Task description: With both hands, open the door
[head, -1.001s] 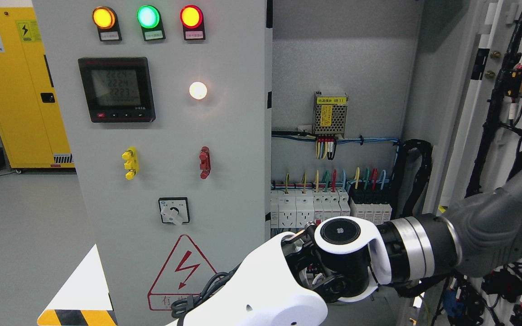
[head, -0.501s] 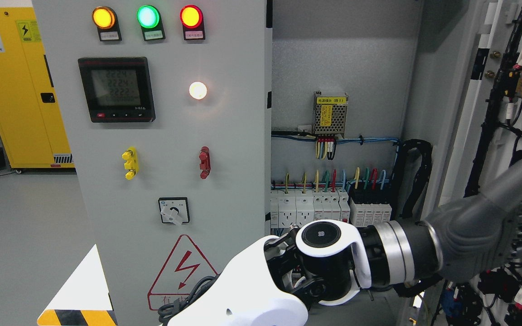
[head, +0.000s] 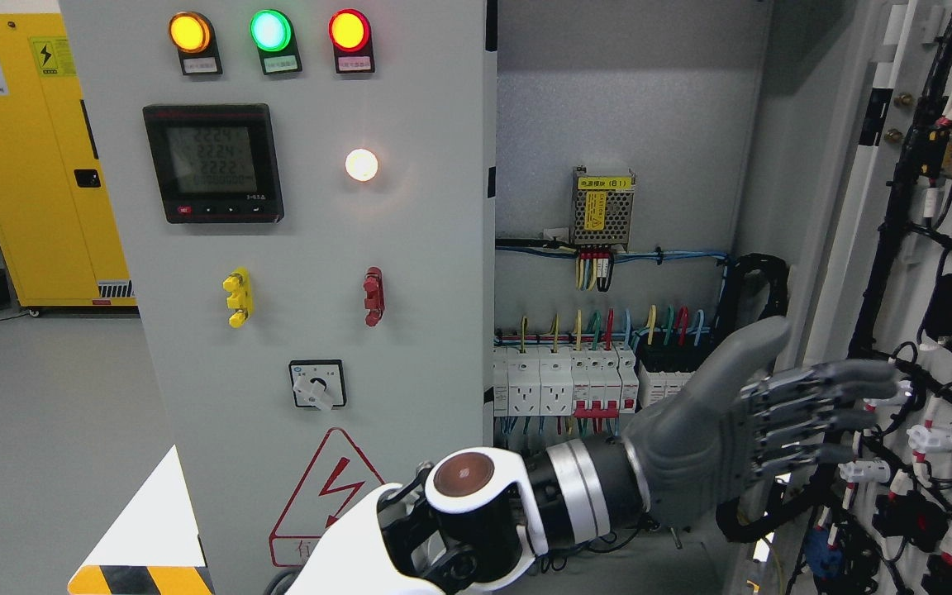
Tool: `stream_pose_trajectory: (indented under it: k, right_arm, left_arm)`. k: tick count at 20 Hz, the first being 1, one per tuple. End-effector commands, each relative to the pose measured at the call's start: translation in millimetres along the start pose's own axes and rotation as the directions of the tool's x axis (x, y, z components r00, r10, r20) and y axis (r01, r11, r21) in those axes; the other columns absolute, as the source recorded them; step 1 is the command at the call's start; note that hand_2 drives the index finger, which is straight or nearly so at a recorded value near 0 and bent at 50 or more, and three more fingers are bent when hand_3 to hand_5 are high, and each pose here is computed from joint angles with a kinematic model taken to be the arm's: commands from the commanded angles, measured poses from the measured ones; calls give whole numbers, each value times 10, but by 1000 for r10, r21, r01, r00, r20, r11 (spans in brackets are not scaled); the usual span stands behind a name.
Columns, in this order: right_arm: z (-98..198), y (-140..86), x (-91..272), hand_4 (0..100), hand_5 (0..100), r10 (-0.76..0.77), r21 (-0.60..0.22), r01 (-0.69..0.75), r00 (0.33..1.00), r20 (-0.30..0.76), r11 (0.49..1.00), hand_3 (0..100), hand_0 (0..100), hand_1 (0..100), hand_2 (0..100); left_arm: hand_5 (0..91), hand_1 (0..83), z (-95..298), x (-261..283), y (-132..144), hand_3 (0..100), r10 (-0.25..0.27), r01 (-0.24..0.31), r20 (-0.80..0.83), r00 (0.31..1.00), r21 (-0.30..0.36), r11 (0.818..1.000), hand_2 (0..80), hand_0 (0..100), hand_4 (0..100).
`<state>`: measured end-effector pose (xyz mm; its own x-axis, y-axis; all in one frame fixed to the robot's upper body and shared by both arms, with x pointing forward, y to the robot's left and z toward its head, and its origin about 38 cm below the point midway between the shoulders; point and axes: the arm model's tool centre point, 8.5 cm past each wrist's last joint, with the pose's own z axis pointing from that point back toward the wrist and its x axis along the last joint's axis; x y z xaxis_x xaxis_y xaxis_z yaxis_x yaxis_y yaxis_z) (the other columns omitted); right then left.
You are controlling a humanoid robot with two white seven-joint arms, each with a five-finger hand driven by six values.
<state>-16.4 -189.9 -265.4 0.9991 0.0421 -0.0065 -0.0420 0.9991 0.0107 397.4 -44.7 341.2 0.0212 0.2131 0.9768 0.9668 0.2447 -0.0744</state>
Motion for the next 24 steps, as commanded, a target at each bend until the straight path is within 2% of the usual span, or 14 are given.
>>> stream_pose_trajectory:
  k: [1, 4, 5, 8, 9, 11, 13, 16, 18, 20, 21, 22, 23, 24]
  right_arm:
    - [0, 5, 1, 0, 0, 17, 0, -17, 1000, 0, 1000, 0, 214, 81, 0]
    - [0, 5, 1, 0, 0, 17, 0, -17, 1000, 0, 1000, 0, 215, 81, 0]
    - [0, -5, 1, 0, 0, 17, -1, -17, 1000, 0, 1000, 0, 215, 81, 0]
    - [0, 5, 1, 0, 0, 17, 0, -17, 1000, 0, 1000, 0, 215, 81, 0]
    - [0, 5, 1, 0, 0, 17, 0, -17, 1000, 0, 1000, 0, 215, 81, 0]
    - [0, -5, 1, 0, 0, 17, -1, -17, 1000, 0, 1000, 0, 215, 81, 0]
    - [0, -5, 1, 0, 0, 17, -1, -17, 1000, 0, 1000, 0, 215, 82, 0]
    - [0, -5, 1, 0, 0, 17, -1, -17, 1000, 0, 1000, 0, 212, 110, 0]
    - [0, -5, 1, 0, 0, 17, -1, -17, 1000, 0, 1000, 0, 210, 143, 0]
    - [0, 5, 1, 0, 0, 17, 0, -17, 1000, 0, 1000, 0, 214, 117, 0]
    - [0, 5, 1, 0, 0, 17, 0, -17, 1000, 0, 1000, 0, 208, 103, 0]
    - [0, 5, 1, 0, 0, 17, 0, -17, 1000, 0, 1000, 0, 194, 63, 0]
    - [0, 5, 1, 0, 0, 17, 0, -17, 1000, 0, 1000, 0, 229, 0, 0]
    - [0, 5, 1, 0, 0, 17, 0, -17, 1000, 0, 1000, 0, 240, 0, 0]
  left_arm:
    - [0, 0, 859, -1149, 169, 0, 55, -22, -143, 988, 223, 975, 0, 0, 0]
    - [0, 0, 1246, -1801, 29, 0, 128, -55, -202, 971, 334, 941, 0, 0, 0]
    - [0, 0, 1438, -2040, -16, 0, 176, -82, -212, 961, 390, 917, 0, 0, 0]
    - [0, 0, 2001, -2645, -112, 0, 291, -124, -231, 928, 545, 829, 0, 0, 0]
    - [0, 0, 2220, -2858, -154, 0, 328, -133, -227, 917, 600, 789, 0, 0, 0]
    - [0, 0, 2579, -3238, -285, 0, 382, -147, -212, 900, 676, 722, 0, 0, 0]
    - [0, 0, 2884, -3533, -372, 0, 410, -141, -202, 889, 732, 667, 0, 0, 0]
    - [0, 0, 3397, -3911, -396, 0, 452, -104, -202, 869, 818, 565, 0, 0, 0]
    - [0, 0, 3701, -4198, -479, 0, 515, -96, -179, 839, 881, 462, 0, 0, 0]
    - [0, 0, 4039, -4499, -634, 0, 598, -94, -122, 792, 944, 317, 0, 0, 0]
    - [0, 0, 4190, -4634, -734, 0, 638, -91, -84, 765, 967, 237, 0, 0, 0]
    - [0, 0, 4300, -4757, -840, 0, 676, -89, -47, 735, 982, 166, 0, 0, 0]
    - [0, 0, 4360, -4863, -958, 0, 712, -87, -24, 702, 989, 119, 0, 0, 0]
    - [0, 0, 4408, -4962, -1088, 0, 748, -80, -7, 664, 993, 81, 0, 0, 0]
